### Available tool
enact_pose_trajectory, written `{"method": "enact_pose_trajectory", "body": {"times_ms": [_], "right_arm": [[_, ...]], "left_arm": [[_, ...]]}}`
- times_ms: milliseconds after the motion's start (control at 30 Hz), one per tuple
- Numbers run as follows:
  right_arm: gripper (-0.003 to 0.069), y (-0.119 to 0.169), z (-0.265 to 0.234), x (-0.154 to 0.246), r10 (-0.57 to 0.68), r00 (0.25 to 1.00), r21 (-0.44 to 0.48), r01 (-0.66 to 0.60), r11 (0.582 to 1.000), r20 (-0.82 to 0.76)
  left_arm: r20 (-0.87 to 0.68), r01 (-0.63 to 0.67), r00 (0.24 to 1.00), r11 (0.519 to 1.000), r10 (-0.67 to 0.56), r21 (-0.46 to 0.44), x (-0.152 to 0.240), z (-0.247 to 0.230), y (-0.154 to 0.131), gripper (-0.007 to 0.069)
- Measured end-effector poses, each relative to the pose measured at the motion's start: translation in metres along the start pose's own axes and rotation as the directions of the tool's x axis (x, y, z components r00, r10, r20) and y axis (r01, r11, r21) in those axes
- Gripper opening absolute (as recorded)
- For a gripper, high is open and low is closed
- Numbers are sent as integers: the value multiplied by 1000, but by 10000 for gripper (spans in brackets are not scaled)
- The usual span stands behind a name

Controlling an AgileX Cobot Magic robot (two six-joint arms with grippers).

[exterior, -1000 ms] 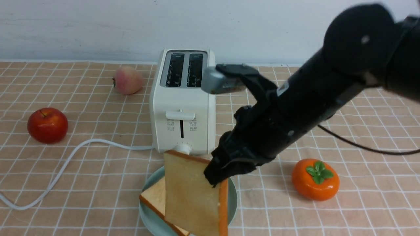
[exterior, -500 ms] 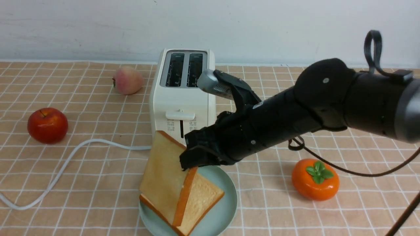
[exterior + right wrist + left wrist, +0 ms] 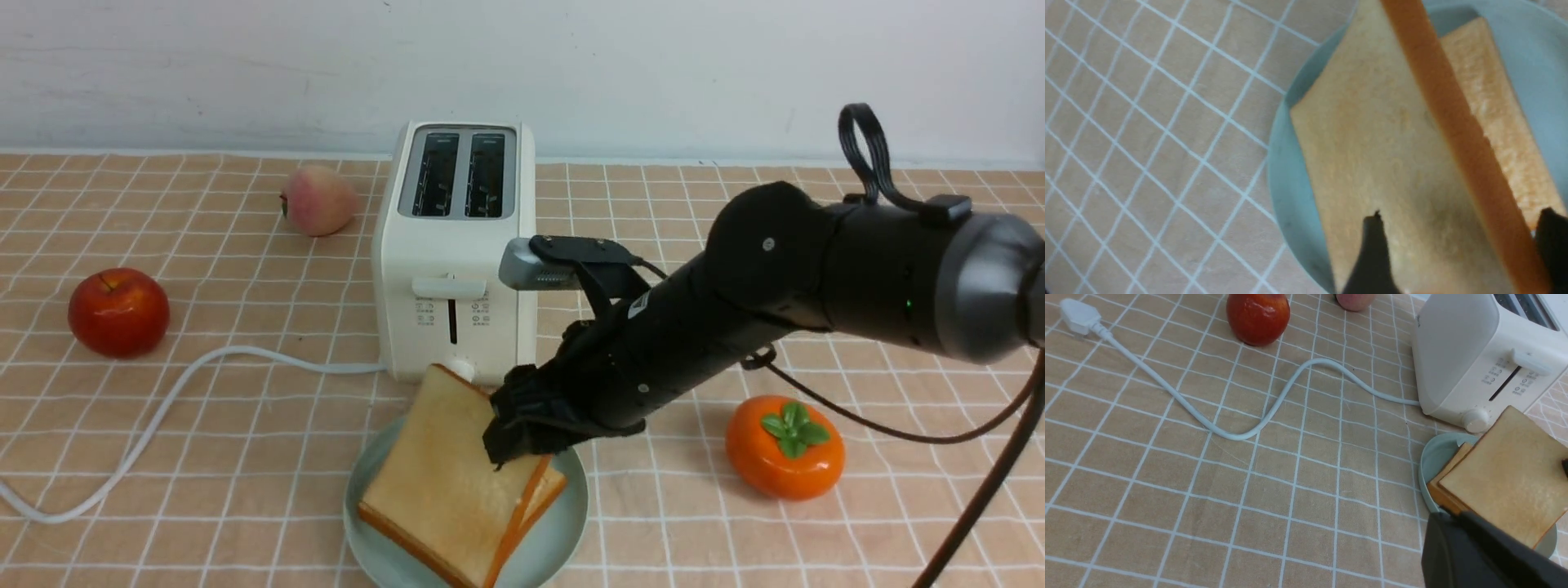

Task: Take toasted bread from bread machine on light coffee tablecloth place on plate.

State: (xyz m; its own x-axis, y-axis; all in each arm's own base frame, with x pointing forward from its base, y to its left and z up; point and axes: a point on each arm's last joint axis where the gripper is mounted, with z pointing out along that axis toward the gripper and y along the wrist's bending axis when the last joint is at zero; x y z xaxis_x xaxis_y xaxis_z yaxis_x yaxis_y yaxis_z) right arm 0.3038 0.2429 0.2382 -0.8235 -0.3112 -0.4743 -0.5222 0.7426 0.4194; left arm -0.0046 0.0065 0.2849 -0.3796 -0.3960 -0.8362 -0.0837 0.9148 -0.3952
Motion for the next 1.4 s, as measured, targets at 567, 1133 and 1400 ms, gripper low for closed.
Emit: {"method": "enact_pose_trajectory", "body": {"times_ms": [567, 1133, 1400], "right_arm": [[33, 21, -269, 50, 6, 963, 477, -138, 868, 268], [5, -18, -262, 276, -261, 355, 352, -222, 909, 897], [74, -25, -258, 278, -326, 339, 416, -239, 877, 883]], "left_arm": [[125, 1, 992, 996, -13, 93, 4, 25, -3, -13], [226, 10, 973, 984, -51, 178, 8, 42, -4, -11], [232, 9, 971, 983, -52, 181, 8, 42, -4, -3]]}}
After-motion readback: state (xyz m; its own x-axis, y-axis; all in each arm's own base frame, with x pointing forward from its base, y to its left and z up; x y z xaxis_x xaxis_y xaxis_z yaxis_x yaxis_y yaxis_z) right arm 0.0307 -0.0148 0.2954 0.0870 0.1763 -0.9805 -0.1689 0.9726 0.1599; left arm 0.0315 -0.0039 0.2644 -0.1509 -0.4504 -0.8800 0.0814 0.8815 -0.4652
